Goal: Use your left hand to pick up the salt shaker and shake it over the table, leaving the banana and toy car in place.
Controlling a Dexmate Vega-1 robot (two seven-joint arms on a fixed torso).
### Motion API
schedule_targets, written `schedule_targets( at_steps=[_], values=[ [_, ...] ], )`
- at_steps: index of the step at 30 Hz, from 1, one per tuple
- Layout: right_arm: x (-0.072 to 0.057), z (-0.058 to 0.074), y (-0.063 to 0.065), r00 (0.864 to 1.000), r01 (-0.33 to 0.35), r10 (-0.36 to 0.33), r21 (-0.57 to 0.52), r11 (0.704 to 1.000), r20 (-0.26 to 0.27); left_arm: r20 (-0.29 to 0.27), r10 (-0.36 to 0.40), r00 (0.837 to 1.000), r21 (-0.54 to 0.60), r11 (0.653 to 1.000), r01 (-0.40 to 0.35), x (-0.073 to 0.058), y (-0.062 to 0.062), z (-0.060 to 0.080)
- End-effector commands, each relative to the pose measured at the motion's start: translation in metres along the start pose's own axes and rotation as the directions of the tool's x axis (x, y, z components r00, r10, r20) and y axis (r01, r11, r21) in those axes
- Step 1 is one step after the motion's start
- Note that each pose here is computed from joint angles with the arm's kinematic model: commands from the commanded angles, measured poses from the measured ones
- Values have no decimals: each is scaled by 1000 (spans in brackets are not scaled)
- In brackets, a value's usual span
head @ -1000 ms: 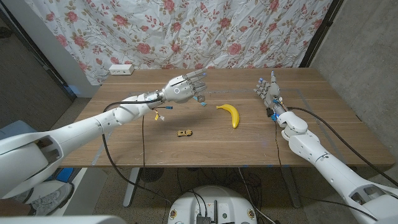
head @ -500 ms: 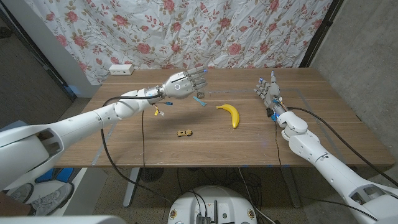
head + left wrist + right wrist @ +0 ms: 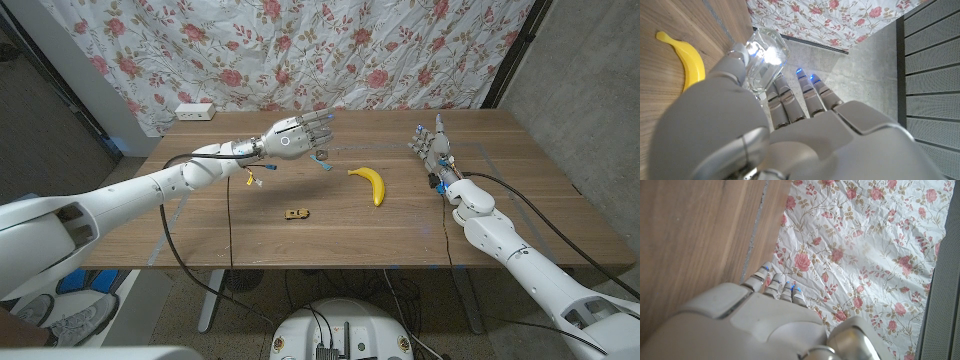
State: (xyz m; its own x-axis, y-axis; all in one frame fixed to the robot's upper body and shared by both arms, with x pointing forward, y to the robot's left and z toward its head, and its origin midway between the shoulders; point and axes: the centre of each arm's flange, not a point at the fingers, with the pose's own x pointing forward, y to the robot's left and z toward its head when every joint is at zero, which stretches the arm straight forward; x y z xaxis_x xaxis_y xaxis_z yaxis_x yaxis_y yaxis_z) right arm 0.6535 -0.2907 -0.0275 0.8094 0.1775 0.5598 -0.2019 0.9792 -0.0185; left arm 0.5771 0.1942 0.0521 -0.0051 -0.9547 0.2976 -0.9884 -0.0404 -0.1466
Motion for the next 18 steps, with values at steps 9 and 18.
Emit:
schedule_targets(
  at_steps=[9, 18],
  values=[
    [0, 0, 0, 1000, 0, 0, 0, 1000, 0, 46, 11, 999, -66, 998, -8, -3, 8, 32],
    [0, 0, 0, 1000, 0, 0, 0, 1000, 0, 51, 20, 999, -89, 996, -15, -4, 15, 48]
  ],
)
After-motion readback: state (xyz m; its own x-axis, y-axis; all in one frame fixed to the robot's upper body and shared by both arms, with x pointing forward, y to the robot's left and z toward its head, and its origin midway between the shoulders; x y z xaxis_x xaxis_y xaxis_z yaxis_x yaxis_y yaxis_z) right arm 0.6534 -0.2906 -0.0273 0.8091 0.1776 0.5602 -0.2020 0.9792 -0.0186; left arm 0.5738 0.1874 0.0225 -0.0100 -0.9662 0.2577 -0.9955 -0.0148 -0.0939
